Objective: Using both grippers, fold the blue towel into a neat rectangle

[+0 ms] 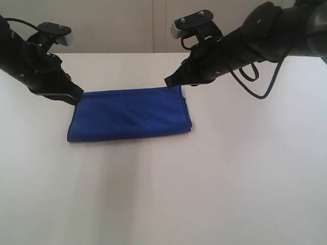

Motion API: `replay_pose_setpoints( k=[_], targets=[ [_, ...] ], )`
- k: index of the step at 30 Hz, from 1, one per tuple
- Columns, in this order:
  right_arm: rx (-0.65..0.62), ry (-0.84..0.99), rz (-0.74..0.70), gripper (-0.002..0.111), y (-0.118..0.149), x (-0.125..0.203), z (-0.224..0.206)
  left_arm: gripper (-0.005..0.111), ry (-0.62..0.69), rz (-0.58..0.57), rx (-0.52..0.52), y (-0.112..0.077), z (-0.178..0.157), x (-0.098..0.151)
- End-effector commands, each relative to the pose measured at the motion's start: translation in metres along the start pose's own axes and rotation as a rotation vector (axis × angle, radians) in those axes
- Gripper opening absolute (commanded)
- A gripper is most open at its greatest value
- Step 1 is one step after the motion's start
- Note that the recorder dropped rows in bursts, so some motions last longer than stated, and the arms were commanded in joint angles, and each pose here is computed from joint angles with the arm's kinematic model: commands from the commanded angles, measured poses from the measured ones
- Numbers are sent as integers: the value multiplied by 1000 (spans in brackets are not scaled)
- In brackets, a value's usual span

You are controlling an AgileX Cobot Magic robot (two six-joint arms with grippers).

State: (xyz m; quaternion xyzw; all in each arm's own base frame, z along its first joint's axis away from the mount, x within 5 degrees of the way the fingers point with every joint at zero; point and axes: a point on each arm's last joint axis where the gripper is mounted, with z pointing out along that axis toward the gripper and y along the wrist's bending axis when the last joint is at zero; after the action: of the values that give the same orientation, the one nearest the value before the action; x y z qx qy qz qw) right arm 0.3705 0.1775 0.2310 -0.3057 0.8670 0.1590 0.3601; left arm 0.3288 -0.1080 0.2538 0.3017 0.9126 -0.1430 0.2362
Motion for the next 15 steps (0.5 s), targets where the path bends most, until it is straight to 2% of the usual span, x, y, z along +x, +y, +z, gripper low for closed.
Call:
replay_pose_setpoints(
  k=[1,5,8,12,15],
  targets=[
    [-40,50,75,0,0,5,-1,0,-6,-130,41,-4,-3,0],
    [-37,80,275,0,0,6,-2,0,-43,-224,26,-2,-3,-4],
    [-44,124,303,0,0,-4,-7,0,-43,-259,-53,5,-3,-4],
    [-39,214,297,0,-3,-19,-11,0,64,-336,-202,24,3,-4],
    [-28,280,300,0,-8,-14,6,0,150,-357,-212,33,23,-3]
  ],
)
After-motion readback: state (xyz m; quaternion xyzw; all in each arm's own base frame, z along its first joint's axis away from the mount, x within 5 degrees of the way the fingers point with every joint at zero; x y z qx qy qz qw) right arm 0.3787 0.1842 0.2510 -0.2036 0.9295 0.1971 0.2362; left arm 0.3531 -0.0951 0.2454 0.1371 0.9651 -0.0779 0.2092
